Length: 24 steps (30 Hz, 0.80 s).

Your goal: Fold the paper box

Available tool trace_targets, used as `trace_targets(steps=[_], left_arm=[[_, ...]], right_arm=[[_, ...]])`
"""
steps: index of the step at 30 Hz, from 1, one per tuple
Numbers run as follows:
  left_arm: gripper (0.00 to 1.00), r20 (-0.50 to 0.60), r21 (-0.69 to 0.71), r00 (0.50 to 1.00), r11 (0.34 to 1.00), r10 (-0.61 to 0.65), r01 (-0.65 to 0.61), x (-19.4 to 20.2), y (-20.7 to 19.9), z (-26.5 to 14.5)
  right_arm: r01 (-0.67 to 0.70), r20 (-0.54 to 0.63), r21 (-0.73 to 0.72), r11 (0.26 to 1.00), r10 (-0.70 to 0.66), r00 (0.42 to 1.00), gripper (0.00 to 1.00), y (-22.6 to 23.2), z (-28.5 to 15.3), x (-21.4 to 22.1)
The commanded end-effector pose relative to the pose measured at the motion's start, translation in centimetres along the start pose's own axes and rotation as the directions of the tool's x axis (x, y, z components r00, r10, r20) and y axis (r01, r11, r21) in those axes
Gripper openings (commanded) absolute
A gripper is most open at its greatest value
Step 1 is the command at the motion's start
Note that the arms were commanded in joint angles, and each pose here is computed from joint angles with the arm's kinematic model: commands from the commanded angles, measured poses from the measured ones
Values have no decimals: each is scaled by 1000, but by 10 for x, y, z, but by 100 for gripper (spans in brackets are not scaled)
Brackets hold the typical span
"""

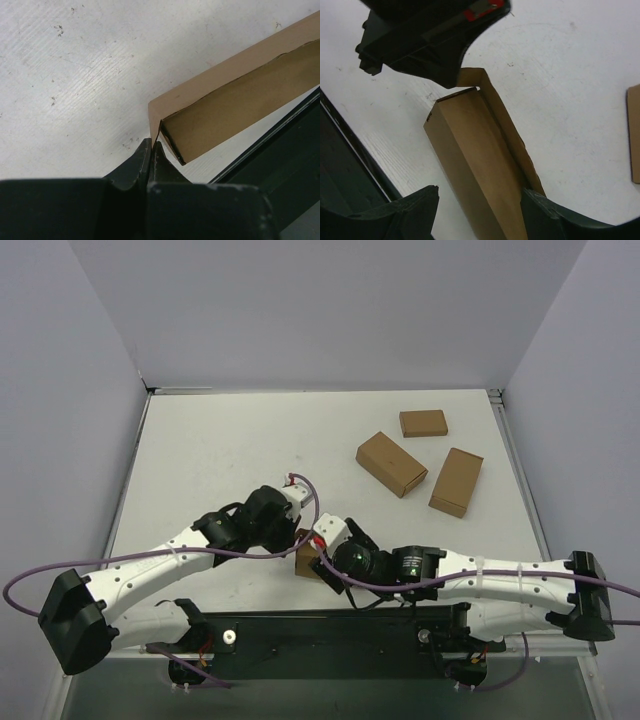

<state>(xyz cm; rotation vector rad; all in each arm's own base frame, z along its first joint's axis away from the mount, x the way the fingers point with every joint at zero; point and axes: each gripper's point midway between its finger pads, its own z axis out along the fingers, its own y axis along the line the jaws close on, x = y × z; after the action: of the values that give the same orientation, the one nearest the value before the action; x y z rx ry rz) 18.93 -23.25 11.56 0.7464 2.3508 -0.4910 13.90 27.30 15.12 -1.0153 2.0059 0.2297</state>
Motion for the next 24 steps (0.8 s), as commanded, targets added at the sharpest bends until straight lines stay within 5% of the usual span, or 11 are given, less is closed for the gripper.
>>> trace_targets(steps=[1,24], left_arm=[[0,74,42,997,999,25,-28,-29,-9,-7],[0,112,70,993,997,24,-32,-36,-13,-11]], right_arm=[[134,34,-65,989,-132,991,66,19,16,-4],[220,-4,45,975,-220,976,46,15,45,32]])
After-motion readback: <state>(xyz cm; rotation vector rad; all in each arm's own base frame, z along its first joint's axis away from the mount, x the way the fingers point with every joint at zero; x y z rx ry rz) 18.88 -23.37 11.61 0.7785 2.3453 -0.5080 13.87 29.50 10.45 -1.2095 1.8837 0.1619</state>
